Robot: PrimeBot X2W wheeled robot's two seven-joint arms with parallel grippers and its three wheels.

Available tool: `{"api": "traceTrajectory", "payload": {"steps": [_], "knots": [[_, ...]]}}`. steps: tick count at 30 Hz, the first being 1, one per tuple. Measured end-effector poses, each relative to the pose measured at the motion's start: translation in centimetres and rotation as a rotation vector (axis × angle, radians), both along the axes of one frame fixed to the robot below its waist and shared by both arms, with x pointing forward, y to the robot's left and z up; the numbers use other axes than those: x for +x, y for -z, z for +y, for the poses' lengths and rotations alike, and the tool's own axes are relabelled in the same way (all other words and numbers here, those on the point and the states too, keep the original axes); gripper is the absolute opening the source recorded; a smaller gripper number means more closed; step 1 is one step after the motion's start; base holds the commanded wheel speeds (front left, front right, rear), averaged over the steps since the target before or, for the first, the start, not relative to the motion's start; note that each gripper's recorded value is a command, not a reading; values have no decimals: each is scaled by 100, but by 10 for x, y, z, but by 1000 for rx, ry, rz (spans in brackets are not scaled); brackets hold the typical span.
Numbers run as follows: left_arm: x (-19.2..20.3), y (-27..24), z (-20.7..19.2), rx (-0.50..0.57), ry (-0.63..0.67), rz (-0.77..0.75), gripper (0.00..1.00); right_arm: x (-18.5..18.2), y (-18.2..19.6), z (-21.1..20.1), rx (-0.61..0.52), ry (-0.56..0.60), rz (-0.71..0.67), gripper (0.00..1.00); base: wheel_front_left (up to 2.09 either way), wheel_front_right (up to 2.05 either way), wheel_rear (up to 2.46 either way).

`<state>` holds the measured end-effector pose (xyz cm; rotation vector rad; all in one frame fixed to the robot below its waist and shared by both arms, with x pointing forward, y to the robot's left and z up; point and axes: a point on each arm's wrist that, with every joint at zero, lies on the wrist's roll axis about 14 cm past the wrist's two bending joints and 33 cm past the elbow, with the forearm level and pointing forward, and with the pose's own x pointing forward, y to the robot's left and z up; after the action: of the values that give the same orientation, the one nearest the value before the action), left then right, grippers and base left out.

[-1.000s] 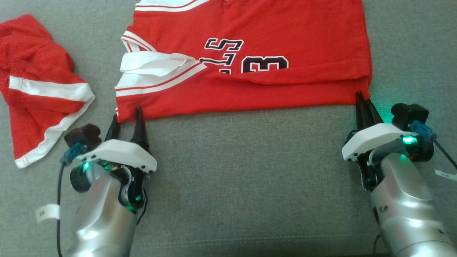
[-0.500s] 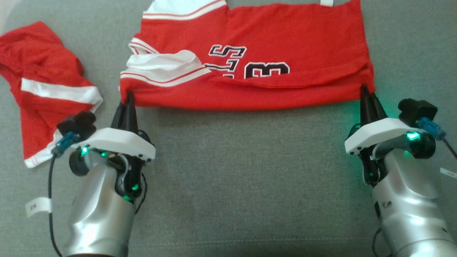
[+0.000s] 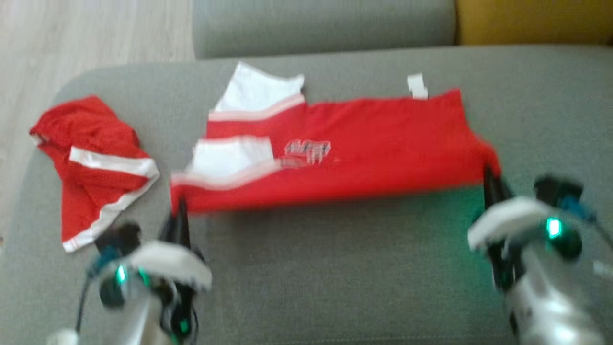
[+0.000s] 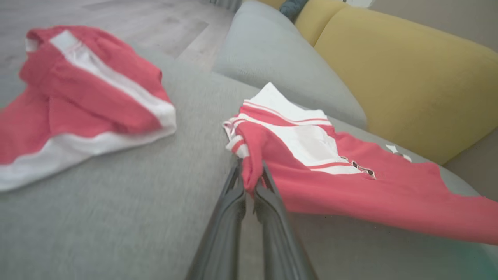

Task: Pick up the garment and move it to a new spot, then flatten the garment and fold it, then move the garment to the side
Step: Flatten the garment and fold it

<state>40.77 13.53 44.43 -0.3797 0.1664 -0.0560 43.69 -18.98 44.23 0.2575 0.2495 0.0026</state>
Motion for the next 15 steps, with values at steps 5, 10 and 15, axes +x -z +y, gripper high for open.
{"api": "traceTrajectory", "payload": {"steps": [5, 10, 15], "knots": [[-47, 34, -11, -23, 17, 109, 0, -53, 42, -5, 10, 10, 116, 0, 0, 0, 0], [-73, 60, -20, -30, 27, 198, 91, -76, 66, -8, 25, 28, 187, 71, 0, 0, 0], [-54, 47, -24, 27, 48, 148, 100, -62, 58, -17, -3, 41, 151, 100, 0, 0, 0]]}}
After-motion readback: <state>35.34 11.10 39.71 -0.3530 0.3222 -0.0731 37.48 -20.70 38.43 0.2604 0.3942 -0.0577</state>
